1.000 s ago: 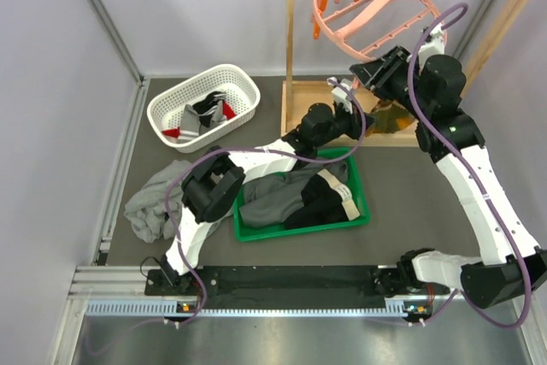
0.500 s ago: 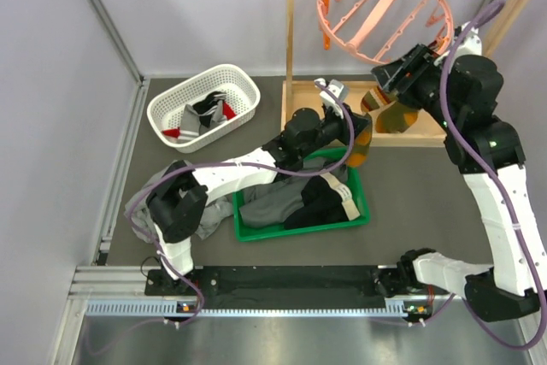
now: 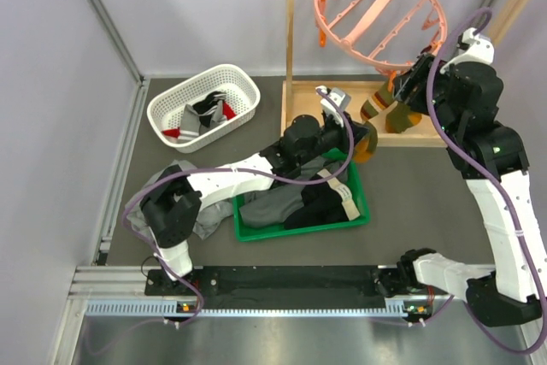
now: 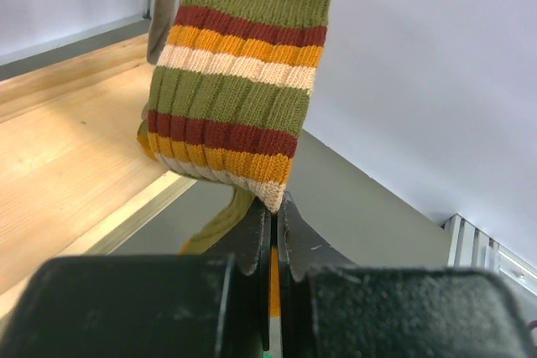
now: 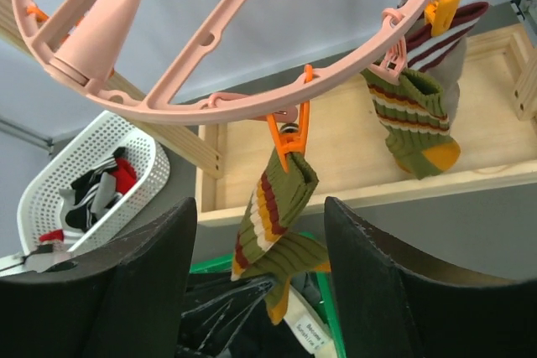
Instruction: Remove the socks clipped to the hanger
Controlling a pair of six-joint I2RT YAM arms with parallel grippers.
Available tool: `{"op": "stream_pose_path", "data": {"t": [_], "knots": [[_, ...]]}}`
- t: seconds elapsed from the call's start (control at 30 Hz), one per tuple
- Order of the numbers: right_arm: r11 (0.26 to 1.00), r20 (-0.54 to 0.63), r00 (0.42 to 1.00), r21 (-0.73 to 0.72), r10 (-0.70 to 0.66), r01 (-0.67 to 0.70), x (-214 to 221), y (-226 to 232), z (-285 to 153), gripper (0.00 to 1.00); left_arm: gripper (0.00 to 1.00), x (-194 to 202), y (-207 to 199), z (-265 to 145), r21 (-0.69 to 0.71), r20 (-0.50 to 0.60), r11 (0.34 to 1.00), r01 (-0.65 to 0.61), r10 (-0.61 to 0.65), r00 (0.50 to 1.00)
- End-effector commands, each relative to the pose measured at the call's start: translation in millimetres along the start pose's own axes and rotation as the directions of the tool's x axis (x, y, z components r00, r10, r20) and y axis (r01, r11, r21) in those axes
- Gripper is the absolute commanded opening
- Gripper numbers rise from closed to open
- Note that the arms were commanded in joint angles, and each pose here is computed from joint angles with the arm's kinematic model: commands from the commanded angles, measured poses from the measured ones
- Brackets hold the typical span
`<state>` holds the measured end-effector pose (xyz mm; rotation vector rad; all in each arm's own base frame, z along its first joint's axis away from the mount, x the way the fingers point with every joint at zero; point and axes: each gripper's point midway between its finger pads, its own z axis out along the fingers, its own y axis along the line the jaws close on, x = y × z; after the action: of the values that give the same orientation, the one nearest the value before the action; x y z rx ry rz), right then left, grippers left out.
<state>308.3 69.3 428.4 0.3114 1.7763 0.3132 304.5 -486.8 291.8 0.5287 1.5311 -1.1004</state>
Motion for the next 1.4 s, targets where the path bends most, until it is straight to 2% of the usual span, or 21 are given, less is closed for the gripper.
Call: {"op": "stream_pose_path", "data": {"t": [0.0, 0.27, 0.83, 1.1, 1.37], "knots": [[0.999, 0.017, 0.999, 0.001, -0.045, 0.045, -3.1, 0.7, 10.2, 0.61, 0.0, -42.6, -22.3, -14.1, 0.043, 0.094, 0.999, -0.025, 0.021, 0.995], [0.995, 0.008, 0.998, -0.079, -0.056, 0.056, 2.8, 16.2, 39.0, 0.51, 0.0, -48.1, -25.1, -19.9, 0.041, 0.1, 0.999, -0.032, 0.028, 0.995], [0.992, 0.006, 0.993, 0.033, -0.12, 0.119, 1.1, -1.4, 57.2, 0.51, 0.0, -48.7, -30.4, -23.6, 0.046, 0.103, 0.998, -0.037, 0.032, 0.994], [0.991, 0.002, 0.992, 0.024, -0.129, 0.129, 7.1, 0.7, 74.0, 0.53, 0.0, -49.0, -32.5, -25.1, 0.047, 0.106, 0.998, -0.037, 0.032, 0.994], [0.992, 0.024, 0.993, 0.047, -0.118, 0.117, 4.2, -1.2, 86.8, 0.43, 0.0, -48.1, -35.8, -27.5, 0.051, 0.105, 0.998, -0.041, 0.035, 0.994]]}}
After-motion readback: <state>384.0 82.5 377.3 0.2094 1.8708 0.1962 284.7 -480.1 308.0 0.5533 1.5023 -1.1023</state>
